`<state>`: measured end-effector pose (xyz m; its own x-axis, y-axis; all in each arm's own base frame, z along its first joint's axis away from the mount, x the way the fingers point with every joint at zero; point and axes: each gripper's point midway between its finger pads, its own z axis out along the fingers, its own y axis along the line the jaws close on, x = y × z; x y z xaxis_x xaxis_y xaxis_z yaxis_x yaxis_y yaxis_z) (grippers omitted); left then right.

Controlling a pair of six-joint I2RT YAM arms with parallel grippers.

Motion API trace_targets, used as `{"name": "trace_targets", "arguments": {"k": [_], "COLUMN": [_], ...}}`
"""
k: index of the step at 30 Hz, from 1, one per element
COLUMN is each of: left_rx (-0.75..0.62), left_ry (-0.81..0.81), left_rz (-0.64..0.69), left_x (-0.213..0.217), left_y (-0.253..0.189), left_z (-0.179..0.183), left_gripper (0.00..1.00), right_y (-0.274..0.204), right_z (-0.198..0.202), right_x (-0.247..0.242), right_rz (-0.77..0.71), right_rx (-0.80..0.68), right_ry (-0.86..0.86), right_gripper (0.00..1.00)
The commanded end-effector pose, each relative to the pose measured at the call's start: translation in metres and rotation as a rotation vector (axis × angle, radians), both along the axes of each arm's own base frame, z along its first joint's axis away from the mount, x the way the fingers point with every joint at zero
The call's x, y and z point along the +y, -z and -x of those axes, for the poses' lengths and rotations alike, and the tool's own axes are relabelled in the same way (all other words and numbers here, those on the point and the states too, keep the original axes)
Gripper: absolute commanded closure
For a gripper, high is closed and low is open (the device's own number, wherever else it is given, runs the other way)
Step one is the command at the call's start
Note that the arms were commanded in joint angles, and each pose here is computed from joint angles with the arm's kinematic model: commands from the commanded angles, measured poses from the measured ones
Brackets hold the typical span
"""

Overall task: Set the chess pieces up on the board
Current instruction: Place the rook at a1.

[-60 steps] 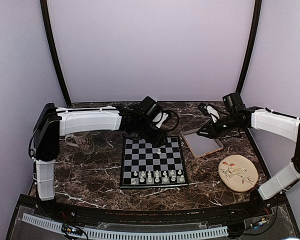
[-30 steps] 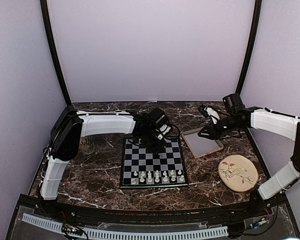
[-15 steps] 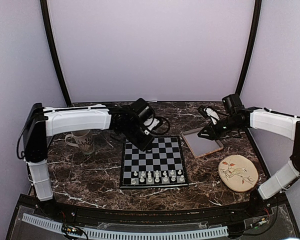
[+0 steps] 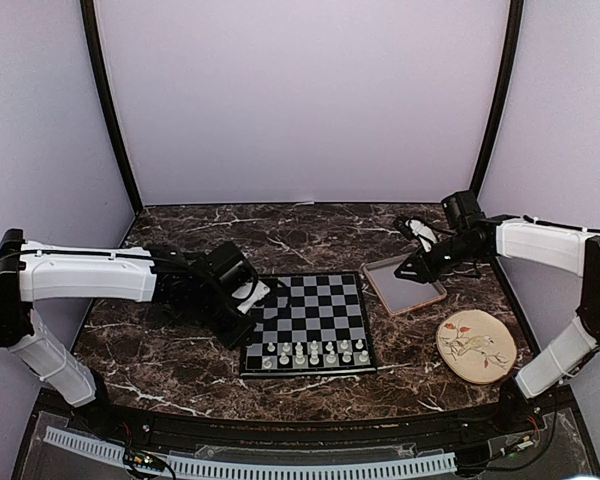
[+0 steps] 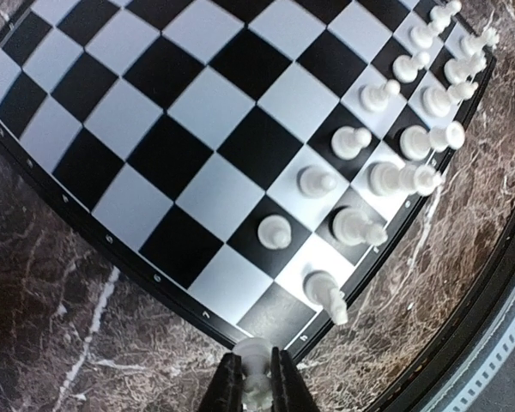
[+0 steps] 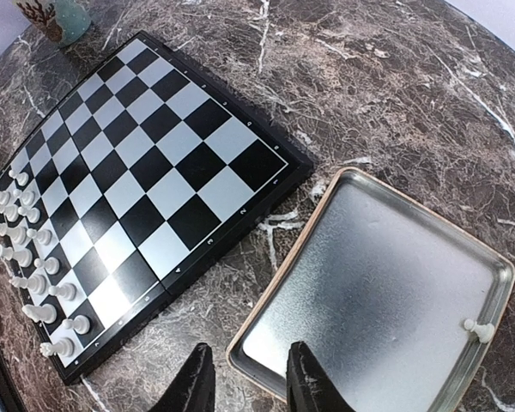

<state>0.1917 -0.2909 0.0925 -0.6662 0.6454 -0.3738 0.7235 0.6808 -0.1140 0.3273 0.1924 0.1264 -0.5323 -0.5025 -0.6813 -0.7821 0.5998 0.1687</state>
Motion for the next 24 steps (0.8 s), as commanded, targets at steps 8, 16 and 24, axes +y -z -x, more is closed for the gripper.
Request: {"name": "trace_targets", "arguments": {"k": [8, 16, 24], "left_rx": [0.065, 0.084, 0.09], "left_ry": [0.057, 0.061, 0.047], "left_rz": [-0.022, -0.058, -0.069], "left_x": [-0.012, -0.011, -0.007], "left_y": [0.032, 0.045, 0.049], "left_z": [0.019, 0.02, 0.022], "left_gripper": [0.91, 0.9, 0.82], "right_y": [0.002, 0.004, 0.008], "right_z": [-0.003, -0.003, -0.003], "right_x": [0.0, 0.0, 0.001], "right_rz": [0.002, 0.006, 0.006], "right_rx": [0.002, 0.005, 0.026], "right_ry": [-0.008, -0.011, -0.016], "right_gripper": [0.71, 0.71, 0.71]}}
